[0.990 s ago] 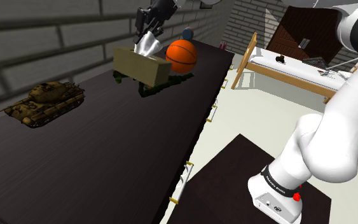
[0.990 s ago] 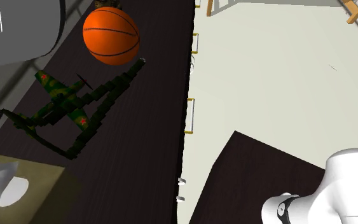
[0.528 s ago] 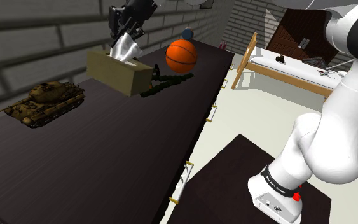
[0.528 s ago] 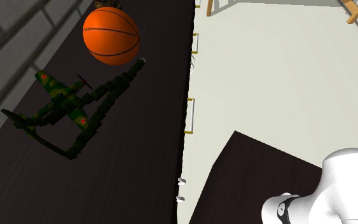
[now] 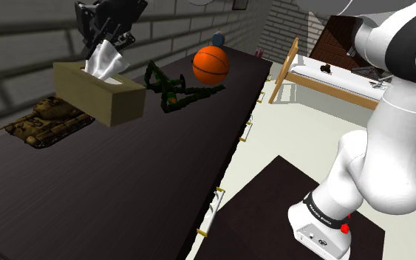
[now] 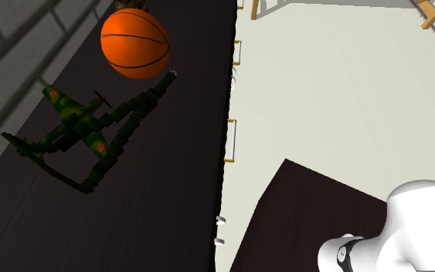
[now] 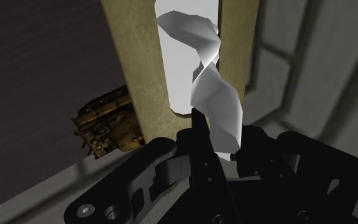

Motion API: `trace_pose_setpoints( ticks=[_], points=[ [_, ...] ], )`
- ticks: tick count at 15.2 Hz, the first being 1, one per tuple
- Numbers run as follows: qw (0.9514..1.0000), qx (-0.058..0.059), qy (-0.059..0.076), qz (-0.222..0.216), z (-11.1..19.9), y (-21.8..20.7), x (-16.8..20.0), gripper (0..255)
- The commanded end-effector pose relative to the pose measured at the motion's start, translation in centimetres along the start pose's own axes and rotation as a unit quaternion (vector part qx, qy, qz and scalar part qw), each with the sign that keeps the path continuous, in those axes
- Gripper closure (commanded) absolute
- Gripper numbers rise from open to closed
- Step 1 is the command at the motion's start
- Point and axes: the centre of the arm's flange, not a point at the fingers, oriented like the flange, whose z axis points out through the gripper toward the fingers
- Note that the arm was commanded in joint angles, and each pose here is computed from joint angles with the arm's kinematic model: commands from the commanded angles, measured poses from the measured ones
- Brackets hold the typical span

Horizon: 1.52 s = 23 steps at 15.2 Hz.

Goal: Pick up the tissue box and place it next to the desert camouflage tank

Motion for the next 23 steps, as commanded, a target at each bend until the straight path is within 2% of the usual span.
trace_pose_setpoints(
  ticks=[1,2,23],
  points=[
    [1.0,0.0,0.001,0.001,1.2,-2.4,0.1,255],
    [1.0,0.0,0.001,0.001,2.4,-4.4,0.0,255],
    [1.0,0.0,0.001,0.001,11.7,0.8,-3.0,255]
  ],
)
